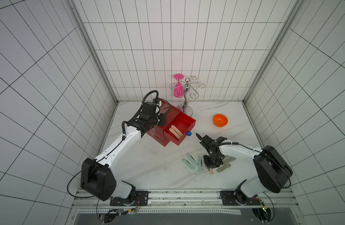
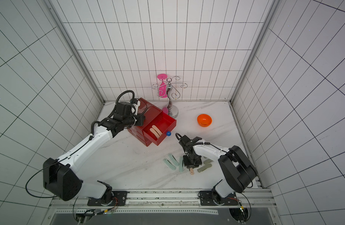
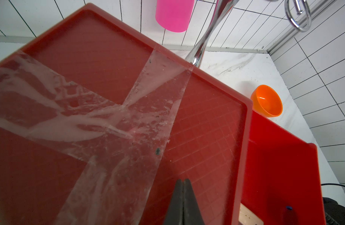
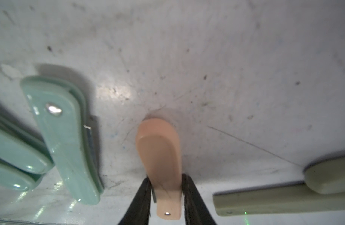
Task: Place the fruit knives into the drawer by color
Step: Pick up the fruit knife from the center of the board.
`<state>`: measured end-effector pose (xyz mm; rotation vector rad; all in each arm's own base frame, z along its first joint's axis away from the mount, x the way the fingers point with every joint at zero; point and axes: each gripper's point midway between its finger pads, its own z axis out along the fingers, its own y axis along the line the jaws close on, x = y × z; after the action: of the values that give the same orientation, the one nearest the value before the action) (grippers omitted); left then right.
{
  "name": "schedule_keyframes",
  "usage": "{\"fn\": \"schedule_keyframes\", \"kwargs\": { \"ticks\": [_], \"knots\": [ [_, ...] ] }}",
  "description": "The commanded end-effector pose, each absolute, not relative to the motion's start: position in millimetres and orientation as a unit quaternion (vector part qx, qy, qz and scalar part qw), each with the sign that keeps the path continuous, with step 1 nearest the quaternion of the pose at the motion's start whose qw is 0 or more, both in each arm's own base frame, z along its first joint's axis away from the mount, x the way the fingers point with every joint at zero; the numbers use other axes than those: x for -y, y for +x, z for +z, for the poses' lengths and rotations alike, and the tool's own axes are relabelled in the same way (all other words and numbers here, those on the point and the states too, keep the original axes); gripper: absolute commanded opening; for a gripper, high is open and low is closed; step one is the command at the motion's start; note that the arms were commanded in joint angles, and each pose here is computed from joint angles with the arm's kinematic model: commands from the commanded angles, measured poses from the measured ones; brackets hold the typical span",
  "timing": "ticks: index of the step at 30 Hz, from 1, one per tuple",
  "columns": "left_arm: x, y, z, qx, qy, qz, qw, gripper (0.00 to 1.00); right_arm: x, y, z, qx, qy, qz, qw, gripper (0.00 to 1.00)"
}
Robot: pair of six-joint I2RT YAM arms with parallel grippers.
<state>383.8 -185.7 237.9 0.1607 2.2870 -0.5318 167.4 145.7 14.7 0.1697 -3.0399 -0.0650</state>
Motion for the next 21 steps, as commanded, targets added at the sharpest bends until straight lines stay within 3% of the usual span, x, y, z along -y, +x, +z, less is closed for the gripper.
{"fn": "schedule_keyframes", "kwargs": {
  "ticks": [1,21],
  "knots": [
    [177,357,178,-0.943,0.062,-0.174,0.278,0.00,-138,158,-4,0.996,0.045,-0.010,0.075,0.26],
    [177,357,177,-0.943,0.062,-0.174,0.277,0.00,-133,168,1,0.998,0.024,-0.018,0.062,0.22]
  ]
}}
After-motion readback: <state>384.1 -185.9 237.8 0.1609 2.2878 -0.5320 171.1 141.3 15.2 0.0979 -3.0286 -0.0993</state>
